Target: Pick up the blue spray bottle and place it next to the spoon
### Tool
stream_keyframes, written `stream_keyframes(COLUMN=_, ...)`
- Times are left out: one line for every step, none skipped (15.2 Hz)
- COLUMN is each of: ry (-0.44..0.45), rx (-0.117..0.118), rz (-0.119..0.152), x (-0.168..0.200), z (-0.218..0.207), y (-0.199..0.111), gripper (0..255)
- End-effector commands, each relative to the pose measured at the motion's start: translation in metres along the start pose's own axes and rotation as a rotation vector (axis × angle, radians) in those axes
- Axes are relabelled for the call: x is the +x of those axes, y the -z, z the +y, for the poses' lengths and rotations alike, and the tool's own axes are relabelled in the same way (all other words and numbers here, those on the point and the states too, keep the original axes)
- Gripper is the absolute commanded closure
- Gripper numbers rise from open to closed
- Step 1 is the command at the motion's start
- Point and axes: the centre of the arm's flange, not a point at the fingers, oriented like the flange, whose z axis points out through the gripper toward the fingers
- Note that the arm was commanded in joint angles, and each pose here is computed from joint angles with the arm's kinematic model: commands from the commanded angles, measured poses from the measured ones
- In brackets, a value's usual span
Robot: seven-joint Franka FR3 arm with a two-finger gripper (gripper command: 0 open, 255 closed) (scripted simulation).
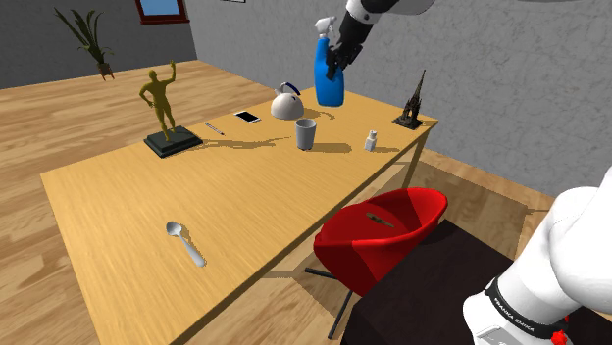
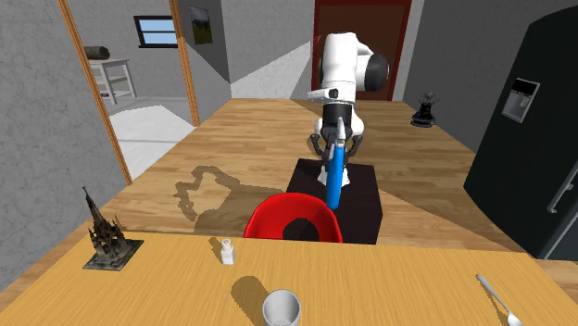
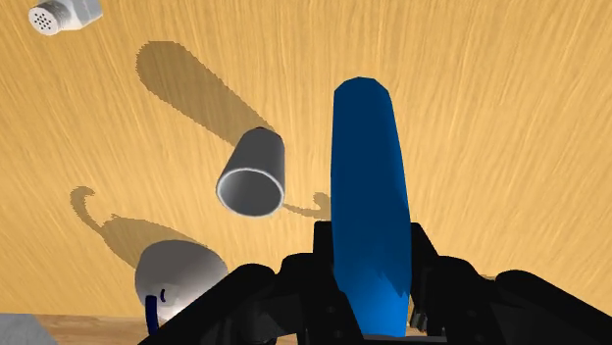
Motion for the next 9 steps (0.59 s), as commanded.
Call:
stream_keyframes(ry=-0.002, rx=0.000, rz=0.000, x=0.008, z=-0.026, y=-0.001, gripper=255)
stream_keyframes(ry=-0.002, rx=0.000, rz=0.000, x=0.012, z=-0.039, y=-0.002, gripper=255)
stream_keyframes(ry=-0.002, rx=0.000, rz=0.000, x=0.016, z=-0.051, y=-0.003, gripper=255)
stream_keyframes(ry=-0.002, rx=0.000, rz=0.000, x=0.020, z=-0.064, y=-0.005, gripper=255)
stream_keyframes(ry=-0.002, rx=0.000, rz=0.000, x=0.024, z=-0.076, y=-0.006, gripper=255)
stream_keyframes(ry=-0.002, rx=0.000, rz=0.000, x=0.027, z=-0.089, y=-0.008, gripper=255)
stream_keyframes(ry=-0.002, rx=0.000, rz=0.000, x=0.031, z=-0.101, y=-0.009, gripper=255)
stream_keyframes(ry=-0.002, rx=0.000, rz=0.000, x=0.035, z=-0.114, y=-0.011, gripper=255)
stream_keyframes(ry=-0.002, rx=0.000, rz=0.000, x=0.039, z=-0.127, y=-0.012, gripper=255)
